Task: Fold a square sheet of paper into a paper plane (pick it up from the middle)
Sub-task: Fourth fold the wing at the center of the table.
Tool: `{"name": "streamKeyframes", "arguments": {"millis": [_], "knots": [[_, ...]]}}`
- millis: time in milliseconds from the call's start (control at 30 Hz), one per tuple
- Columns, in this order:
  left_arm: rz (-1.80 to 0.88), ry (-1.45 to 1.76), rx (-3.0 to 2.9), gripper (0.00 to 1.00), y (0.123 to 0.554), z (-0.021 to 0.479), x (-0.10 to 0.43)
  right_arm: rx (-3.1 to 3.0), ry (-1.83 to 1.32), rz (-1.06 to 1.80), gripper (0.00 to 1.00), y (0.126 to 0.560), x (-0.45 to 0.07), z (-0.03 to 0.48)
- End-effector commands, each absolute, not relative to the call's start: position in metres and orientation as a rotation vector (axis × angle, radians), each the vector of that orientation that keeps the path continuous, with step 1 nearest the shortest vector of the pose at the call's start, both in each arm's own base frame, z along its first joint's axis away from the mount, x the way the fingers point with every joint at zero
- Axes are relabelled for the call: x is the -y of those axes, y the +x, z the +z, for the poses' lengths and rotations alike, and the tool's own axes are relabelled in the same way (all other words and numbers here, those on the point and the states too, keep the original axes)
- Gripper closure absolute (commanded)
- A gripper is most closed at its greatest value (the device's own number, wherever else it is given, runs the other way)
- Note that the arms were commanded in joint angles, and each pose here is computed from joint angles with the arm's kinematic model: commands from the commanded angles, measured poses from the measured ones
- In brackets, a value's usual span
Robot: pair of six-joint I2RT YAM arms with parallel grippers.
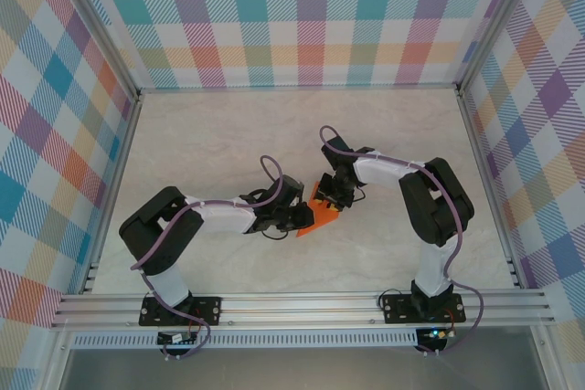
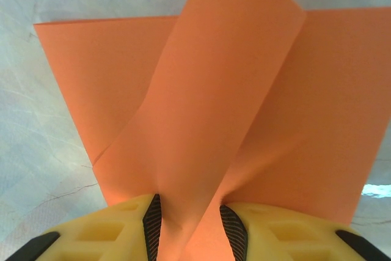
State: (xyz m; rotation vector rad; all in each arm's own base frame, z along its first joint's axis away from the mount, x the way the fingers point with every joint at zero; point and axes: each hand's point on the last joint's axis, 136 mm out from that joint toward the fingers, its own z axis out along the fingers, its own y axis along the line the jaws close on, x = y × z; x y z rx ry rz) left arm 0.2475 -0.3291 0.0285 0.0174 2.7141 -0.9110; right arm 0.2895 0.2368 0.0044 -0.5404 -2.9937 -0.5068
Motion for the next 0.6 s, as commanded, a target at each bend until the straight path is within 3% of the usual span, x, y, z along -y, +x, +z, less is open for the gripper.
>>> {"name": "streamKeyframes", "arguments": {"millis": [0, 567], "knots": [[-0.789, 0.025, -2.762, 0.84, 0.242, 0.015, 0.316, 2.927, -0.592, -0.046, 0.62, 0.248, -0.182, -0.064], [-0.702, -0.011, -2.852, 0.84, 0.228, -0.005, 0.300, 2.924, -0.591, -0.038, 0.61, 0.247, -0.181, -0.065]]}}
